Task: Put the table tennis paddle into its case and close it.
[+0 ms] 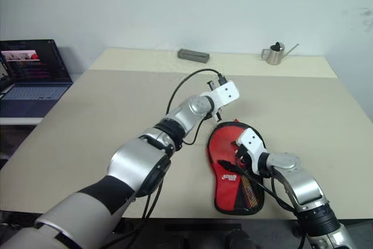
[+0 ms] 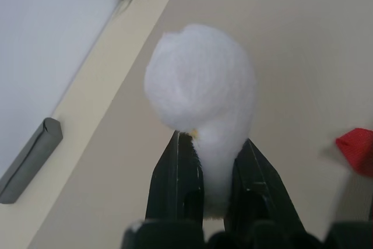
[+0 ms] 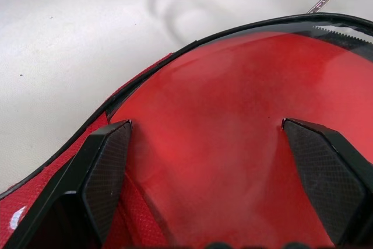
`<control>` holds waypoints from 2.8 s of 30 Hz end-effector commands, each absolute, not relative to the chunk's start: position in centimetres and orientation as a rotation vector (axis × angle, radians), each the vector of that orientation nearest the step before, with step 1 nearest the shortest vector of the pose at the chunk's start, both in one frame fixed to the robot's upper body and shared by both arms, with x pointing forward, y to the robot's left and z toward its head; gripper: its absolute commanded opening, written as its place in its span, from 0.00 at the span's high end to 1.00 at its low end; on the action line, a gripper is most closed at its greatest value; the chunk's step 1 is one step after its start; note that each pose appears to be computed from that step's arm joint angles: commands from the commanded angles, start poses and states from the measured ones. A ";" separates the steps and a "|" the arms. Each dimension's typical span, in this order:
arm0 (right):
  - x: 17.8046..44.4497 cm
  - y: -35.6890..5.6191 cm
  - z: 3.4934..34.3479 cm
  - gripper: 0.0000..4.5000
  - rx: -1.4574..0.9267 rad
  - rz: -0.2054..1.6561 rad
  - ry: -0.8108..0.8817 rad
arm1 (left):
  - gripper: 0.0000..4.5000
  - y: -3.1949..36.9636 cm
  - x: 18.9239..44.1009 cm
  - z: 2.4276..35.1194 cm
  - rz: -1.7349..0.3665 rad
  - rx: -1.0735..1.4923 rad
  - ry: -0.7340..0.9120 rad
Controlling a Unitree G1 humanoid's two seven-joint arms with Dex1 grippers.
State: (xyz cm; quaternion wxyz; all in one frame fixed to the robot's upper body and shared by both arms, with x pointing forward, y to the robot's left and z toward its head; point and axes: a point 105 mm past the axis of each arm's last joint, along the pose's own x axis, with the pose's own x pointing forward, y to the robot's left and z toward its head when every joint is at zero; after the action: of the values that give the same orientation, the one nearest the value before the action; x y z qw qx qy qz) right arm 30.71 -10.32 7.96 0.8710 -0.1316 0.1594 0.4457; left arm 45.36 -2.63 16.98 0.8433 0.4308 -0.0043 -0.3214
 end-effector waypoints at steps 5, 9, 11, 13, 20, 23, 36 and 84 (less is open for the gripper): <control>27.8 -10.6 2.2 0.00 -0.223 0.947 0.596 | 0.97 -4.7 45.2 21.3 -0.655 0.967 -0.175; 27.8 -10.6 2.1 0.00 -0.224 0.944 0.596 | 0.97 -5.1 45.1 21.8 -0.650 0.986 -0.198; 27.8 -10.6 2.2 0.00 -0.225 0.943 0.595 | 0.97 -5.1 45.1 22.3 -0.635 0.998 -0.211; 27.8 -10.6 2.2 0.00 -0.226 0.942 0.594 | 0.97 -5.0 45.2 22.4 -0.623 1.008 -0.215; 27.8 -10.7 2.2 0.00 -0.226 0.938 0.592 | 0.97 -7.6 43.6 21.4 -0.762 0.985 -0.216; 27.9 -10.6 2.2 0.00 -0.225 0.939 0.589 | 0.97 -9.6 41.9 19.4 -0.910 0.998 -0.186; 28.1 -10.2 2.4 0.00 -0.220 0.938 0.578 | 0.66 -10.8 40.6 17.7 -1.020 0.942 -0.113; 28.1 -13.4 13.8 0.00 -0.294 1.041 0.316 | 0.01 9.4 37.9 21.7 -1.219 0.545 -0.036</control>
State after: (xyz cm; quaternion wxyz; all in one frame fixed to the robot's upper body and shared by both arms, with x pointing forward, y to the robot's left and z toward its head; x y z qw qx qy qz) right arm 28.50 -13.79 11.70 0.8483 -0.1370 0.1813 0.4782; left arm 38.74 9.93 19.80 0.7960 0.2462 0.0130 -0.5529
